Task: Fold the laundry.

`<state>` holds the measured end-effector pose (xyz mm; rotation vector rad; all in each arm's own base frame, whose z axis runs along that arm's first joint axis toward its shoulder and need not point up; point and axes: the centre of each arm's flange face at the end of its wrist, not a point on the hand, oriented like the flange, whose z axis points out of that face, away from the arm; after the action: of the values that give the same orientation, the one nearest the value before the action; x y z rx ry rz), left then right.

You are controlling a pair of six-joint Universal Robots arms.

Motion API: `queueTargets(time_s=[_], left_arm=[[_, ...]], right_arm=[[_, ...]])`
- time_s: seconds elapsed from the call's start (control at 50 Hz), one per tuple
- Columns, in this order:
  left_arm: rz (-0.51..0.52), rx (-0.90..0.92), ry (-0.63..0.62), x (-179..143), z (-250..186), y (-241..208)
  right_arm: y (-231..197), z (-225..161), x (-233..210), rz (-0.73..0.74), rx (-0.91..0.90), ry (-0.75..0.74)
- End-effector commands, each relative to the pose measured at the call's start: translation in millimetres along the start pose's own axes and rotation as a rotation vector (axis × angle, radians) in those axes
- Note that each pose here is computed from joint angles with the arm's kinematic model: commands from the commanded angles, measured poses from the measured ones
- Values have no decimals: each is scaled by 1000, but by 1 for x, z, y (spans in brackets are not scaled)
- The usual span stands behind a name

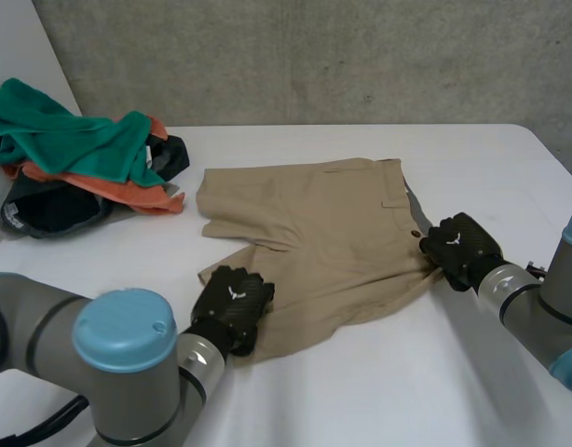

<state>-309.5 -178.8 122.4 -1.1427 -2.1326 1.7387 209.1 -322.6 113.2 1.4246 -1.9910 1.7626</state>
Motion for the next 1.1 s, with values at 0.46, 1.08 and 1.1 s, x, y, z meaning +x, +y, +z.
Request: queueTargets(time_s=[0.46,1.08,1.1], left_arm=[[194,-183,200,0,-71,-55],[208,516,-369,-107,196,-78],[202,521,-362,-106,195,-79]], right_arm=[[-45,-117,36,35,-303,-203],[-61,110,57,114,81,414],[-67,111,59,116,99,450]])
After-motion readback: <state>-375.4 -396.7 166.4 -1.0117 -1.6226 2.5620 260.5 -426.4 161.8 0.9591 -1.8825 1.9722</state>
